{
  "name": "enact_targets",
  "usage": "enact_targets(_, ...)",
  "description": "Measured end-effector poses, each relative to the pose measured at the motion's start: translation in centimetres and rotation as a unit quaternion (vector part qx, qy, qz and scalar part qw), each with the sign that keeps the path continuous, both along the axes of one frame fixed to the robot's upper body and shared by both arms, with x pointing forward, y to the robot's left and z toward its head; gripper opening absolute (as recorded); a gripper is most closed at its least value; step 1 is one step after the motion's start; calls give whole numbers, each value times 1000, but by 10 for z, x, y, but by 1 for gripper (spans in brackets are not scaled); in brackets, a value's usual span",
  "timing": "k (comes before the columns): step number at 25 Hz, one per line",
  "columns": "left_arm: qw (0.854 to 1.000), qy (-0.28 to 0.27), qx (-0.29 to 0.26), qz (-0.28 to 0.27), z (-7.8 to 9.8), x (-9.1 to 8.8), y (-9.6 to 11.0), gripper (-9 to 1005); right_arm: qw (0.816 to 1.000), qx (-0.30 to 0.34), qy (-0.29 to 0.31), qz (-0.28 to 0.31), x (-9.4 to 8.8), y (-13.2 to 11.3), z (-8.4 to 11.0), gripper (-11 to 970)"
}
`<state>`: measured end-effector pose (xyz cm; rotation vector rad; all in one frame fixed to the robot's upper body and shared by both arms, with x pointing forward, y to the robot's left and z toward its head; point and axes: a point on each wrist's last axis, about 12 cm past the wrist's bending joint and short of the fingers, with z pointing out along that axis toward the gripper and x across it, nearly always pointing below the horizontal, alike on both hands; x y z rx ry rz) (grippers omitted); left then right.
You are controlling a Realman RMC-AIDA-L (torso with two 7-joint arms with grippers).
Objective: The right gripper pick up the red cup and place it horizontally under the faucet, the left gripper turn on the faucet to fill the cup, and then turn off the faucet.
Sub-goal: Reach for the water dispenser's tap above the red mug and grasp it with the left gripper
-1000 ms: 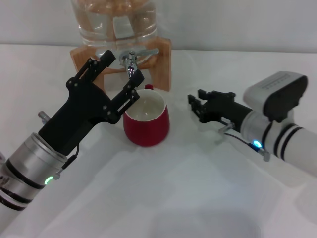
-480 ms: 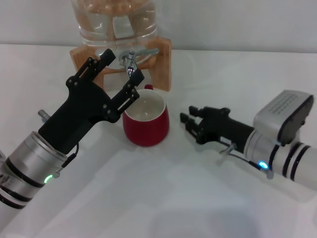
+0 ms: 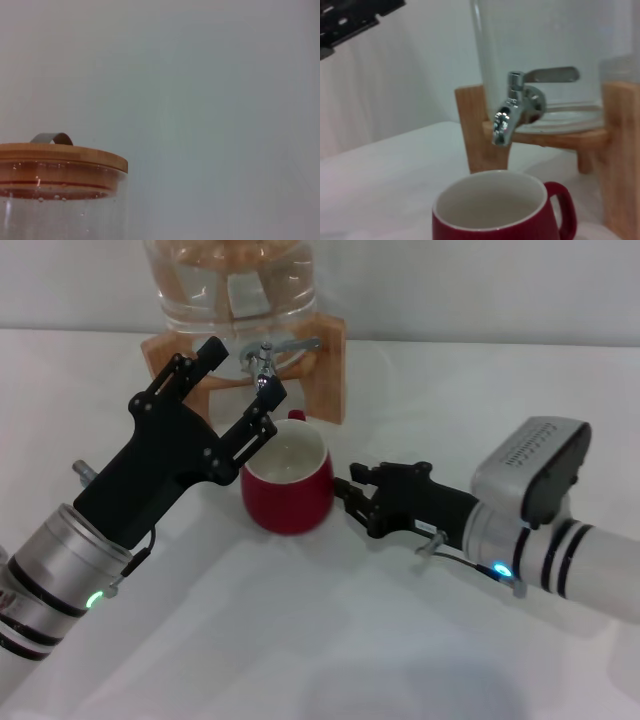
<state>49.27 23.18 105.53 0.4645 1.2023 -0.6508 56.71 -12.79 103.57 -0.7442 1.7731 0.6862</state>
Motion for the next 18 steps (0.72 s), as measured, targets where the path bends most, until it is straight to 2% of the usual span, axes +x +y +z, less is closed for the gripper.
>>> enact_targets(7, 1000, 3, 0, 2, -1, -2, 1, 765, 1000, -8, 5, -18, 10, 5, 5, 303)
enact_targets(14, 1000, 2, -1, 3, -1, -3, 2, 765, 999, 16, 5, -50, 11, -8, 5, 314)
enact_targets(18, 1000, -1, -3, 1, -1, -3, 2, 765, 996, 40, -7, -75, 9, -24, 5, 319)
